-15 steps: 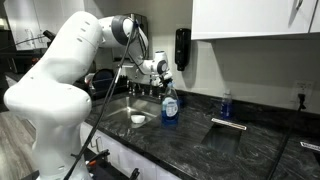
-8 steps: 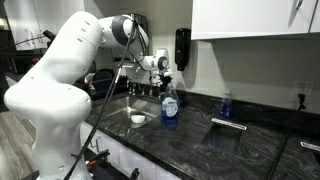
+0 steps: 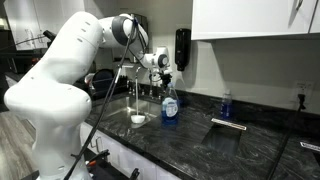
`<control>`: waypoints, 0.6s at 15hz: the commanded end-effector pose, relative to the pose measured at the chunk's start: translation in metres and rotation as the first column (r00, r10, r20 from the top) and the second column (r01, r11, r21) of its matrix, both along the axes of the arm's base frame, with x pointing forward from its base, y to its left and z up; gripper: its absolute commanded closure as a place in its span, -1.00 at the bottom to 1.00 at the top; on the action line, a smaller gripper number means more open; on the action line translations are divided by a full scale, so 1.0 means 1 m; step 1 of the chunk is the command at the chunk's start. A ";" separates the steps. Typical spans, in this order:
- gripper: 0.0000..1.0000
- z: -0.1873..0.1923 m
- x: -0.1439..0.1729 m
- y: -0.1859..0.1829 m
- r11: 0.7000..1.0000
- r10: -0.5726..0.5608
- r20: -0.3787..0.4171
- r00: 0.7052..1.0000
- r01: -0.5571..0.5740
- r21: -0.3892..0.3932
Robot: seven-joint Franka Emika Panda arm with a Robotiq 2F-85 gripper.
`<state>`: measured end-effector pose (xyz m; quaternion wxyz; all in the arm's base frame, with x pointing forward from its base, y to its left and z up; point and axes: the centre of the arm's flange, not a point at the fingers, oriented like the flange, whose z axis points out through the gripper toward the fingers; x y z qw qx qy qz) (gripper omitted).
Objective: Turn the faucet handle on the right clockwise
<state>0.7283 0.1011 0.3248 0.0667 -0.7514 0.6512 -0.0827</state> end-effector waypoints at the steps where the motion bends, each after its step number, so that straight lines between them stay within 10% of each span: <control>1: 0.66 -0.006 -0.007 0.002 1.000 -0.005 -0.064 0.998 0.006 0.018; 4: 0.99 -0.005 -0.010 0.004 1.000 0.000 -0.064 0.998 0.002 0.023; 9: 0.92 -0.006 -0.012 0.003 0.999 -0.032 -0.066 0.997 0.034 0.030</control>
